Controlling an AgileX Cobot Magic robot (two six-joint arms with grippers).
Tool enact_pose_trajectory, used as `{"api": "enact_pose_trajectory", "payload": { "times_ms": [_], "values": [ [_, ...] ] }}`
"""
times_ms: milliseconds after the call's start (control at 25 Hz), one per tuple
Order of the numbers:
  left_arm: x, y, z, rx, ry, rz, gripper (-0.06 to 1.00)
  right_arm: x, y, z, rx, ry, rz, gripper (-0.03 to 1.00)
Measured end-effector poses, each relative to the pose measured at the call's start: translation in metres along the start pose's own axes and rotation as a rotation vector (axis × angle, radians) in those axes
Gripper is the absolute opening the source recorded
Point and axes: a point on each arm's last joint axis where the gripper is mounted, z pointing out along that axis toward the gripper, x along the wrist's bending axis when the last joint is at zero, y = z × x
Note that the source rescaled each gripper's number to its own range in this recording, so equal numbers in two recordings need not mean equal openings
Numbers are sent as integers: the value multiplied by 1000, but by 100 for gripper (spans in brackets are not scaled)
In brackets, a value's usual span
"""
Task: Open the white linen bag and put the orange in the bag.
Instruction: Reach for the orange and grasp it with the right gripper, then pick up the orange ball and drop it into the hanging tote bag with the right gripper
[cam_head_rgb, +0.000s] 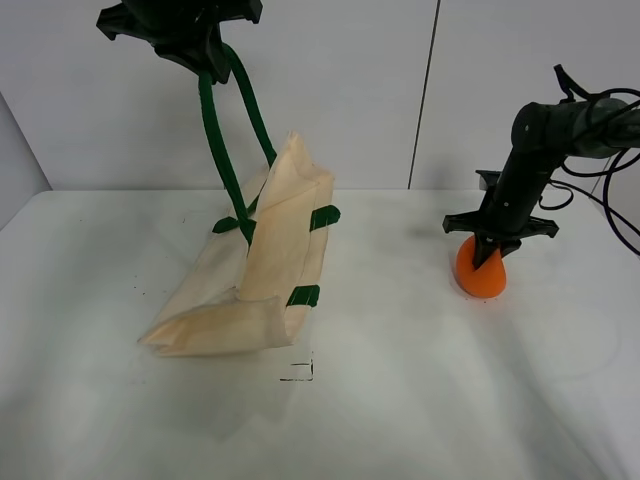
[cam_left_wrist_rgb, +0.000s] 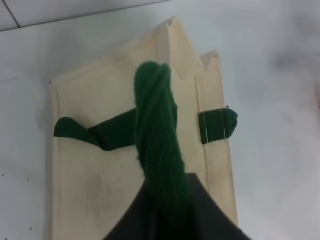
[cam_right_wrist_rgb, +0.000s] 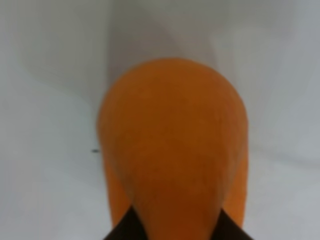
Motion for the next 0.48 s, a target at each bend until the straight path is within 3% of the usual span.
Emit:
{"api": "enact_pose_trajectory", "payload": {
  "times_ms": [160, 480],
  "values": [
    [0, 0, 0, 0, 0, 0, 0, 13, 1, -24, -62, 116, 1, 1],
    [0, 0, 0, 0, 0, 0, 0, 94, -10, -105, -270, 455, -97, 1]
  ]
}}
